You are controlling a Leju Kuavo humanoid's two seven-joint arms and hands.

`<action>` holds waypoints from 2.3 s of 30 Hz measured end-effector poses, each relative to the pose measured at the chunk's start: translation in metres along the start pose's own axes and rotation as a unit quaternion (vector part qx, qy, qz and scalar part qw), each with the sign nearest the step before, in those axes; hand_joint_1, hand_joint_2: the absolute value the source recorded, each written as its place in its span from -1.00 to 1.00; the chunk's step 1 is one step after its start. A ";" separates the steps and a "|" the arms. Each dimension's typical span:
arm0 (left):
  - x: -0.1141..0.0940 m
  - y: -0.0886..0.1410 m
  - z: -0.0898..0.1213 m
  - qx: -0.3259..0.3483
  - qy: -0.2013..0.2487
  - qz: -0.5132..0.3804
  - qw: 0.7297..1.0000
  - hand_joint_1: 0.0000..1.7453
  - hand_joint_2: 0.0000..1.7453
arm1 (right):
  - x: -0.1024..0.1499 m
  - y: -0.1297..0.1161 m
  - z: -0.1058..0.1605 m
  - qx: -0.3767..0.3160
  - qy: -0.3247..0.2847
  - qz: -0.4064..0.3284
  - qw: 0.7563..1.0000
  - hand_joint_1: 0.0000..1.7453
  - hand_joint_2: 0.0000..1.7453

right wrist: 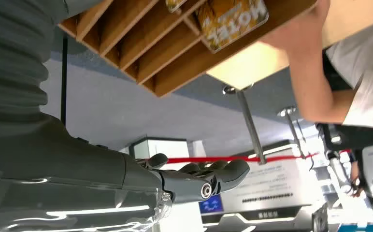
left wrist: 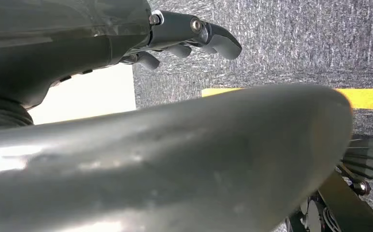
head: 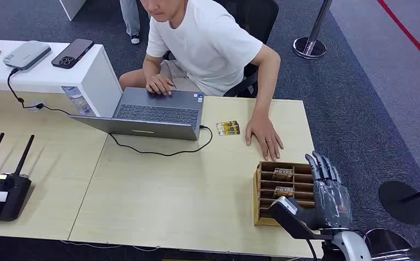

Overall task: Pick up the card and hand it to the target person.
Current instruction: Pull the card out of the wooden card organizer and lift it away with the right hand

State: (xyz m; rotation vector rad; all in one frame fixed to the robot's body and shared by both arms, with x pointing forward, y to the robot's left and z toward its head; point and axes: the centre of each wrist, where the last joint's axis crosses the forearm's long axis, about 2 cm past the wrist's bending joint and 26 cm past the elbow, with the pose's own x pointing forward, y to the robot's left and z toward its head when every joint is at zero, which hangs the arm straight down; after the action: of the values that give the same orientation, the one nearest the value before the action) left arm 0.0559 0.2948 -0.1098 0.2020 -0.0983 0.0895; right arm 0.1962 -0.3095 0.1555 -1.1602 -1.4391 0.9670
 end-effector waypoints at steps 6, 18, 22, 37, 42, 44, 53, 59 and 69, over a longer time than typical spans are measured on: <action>0.000 0.000 0.000 -0.001 0.001 0.002 1.000 -1.00 -1.00 | 0.008 0.003 0.000 0.039 -0.027 -0.059 0.997 -1.00 1.00; -0.001 -0.002 0.000 -0.005 0.003 -0.002 1.000 -1.00 -1.00 | 0.015 0.004 -0.003 0.065 -0.068 -0.071 0.993 -0.81 1.00; -0.001 -0.002 0.000 -0.006 0.003 -0.003 1.000 -1.00 -1.00 | 0.015 0.003 -0.004 0.071 -0.072 -0.064 0.993 -0.75 1.00; -0.001 -0.004 0.001 -0.008 0.005 -0.002 1.000 -1.00 -1.00 | 0.014 0.001 -0.012 0.034 -0.057 0.062 0.996 -0.74 1.00; -0.001 -0.004 0.001 -0.008 0.005 -0.005 1.000 -1.00 -1.00 | 0.012 0.002 -0.013 0.036 -0.065 0.082 0.994 -0.64 1.00; -0.002 -0.004 0.001 -0.008 0.004 -0.008 1.000 -1.00 -1.00 | 0.012 0.002 -0.013 0.037 -0.067 0.086 0.993 -0.57 1.00; -0.002 -0.004 0.001 -0.009 0.004 -0.010 1.000 -1.00 -1.00 | 0.008 0.003 -0.012 0.040 -0.075 0.097 0.992 -0.39 1.00; -0.002 -0.004 0.001 -0.009 0.004 -0.013 1.000 -1.00 -1.00 | 0.007 0.004 -0.010 0.044 -0.073 0.096 0.992 -0.31 1.00; -0.002 -0.004 0.001 -0.009 0.003 -0.018 1.000 -1.00 -1.00 | 0.005 0.006 -0.006 0.055 -0.059 0.100 0.992 -0.31 1.00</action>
State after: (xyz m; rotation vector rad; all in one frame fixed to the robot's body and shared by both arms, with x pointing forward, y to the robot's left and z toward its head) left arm 0.0540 0.2908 -0.1101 0.1851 -0.0897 0.0536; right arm 0.2033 -0.3030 0.1517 -1.1987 -1.3614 1.2559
